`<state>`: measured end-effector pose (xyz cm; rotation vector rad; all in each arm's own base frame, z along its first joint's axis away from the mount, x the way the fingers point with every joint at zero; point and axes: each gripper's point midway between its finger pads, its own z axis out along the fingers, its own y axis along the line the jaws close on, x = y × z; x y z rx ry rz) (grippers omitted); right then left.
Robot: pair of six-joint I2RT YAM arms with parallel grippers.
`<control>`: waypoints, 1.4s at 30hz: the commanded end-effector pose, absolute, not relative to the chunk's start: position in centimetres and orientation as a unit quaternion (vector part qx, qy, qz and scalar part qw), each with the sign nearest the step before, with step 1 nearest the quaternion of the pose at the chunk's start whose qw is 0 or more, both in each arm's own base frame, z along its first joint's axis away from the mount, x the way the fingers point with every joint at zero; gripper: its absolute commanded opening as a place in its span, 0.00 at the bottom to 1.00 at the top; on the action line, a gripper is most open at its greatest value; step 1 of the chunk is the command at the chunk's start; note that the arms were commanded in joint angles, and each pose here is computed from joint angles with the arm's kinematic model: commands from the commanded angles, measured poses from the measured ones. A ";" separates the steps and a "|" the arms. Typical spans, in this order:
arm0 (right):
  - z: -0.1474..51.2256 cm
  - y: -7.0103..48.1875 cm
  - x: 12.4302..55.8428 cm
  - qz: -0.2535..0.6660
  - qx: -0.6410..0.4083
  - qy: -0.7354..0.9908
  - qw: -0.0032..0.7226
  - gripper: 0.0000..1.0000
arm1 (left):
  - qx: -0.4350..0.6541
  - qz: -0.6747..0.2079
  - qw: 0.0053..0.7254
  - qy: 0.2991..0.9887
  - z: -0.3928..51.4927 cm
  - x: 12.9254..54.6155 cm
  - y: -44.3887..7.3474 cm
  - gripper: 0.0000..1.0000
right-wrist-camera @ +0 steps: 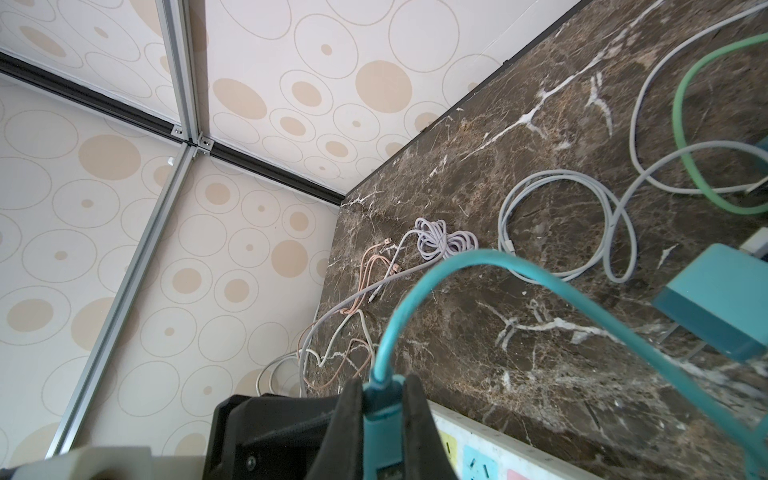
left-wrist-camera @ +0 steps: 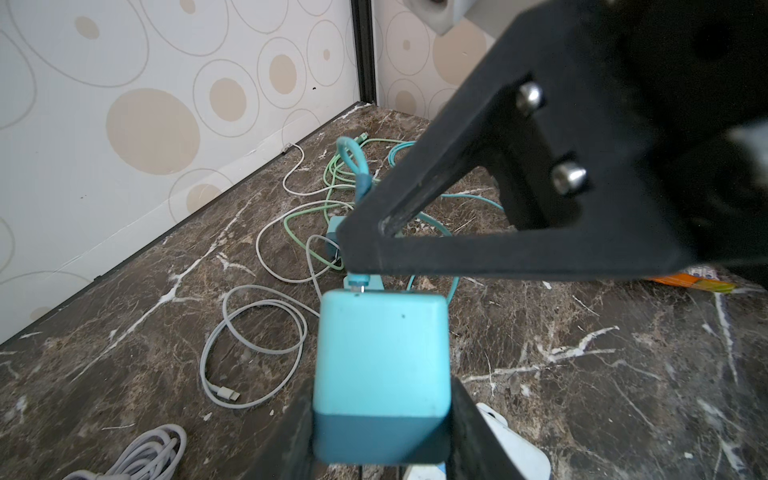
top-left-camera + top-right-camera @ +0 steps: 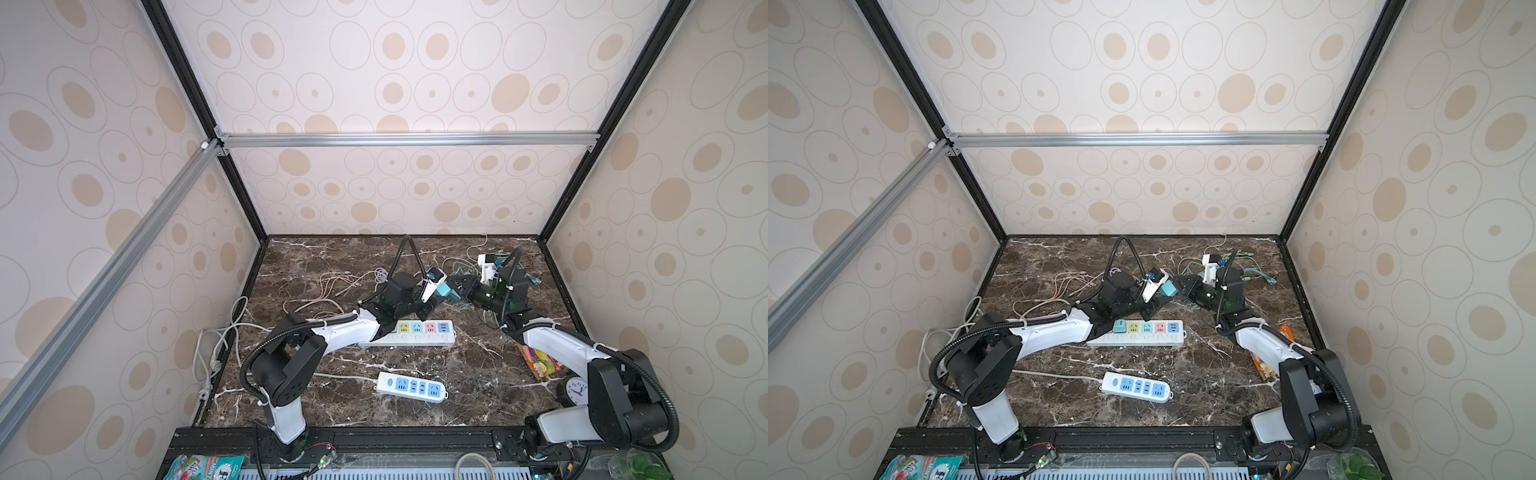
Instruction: Insert the plug
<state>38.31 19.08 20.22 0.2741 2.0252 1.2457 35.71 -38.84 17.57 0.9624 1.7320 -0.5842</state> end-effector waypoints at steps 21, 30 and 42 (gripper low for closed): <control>13.5 0.8 33.0 0.189 0.274 0.902 0.276 0.99 | 0.288 -0.278 0.558 0.727 29.7 36.1 -33.9 0.00; 8.3 -1.8 31.7 0.149 0.331 0.911 0.195 1.00 | 0.299 -0.318 0.565 0.700 33.6 34.5 -34.2 0.00; 6.8 -1.3 35.3 0.186 0.329 0.904 0.203 0.88 | 0.296 -0.312 0.568 0.702 33.5 34.1 -33.5 0.00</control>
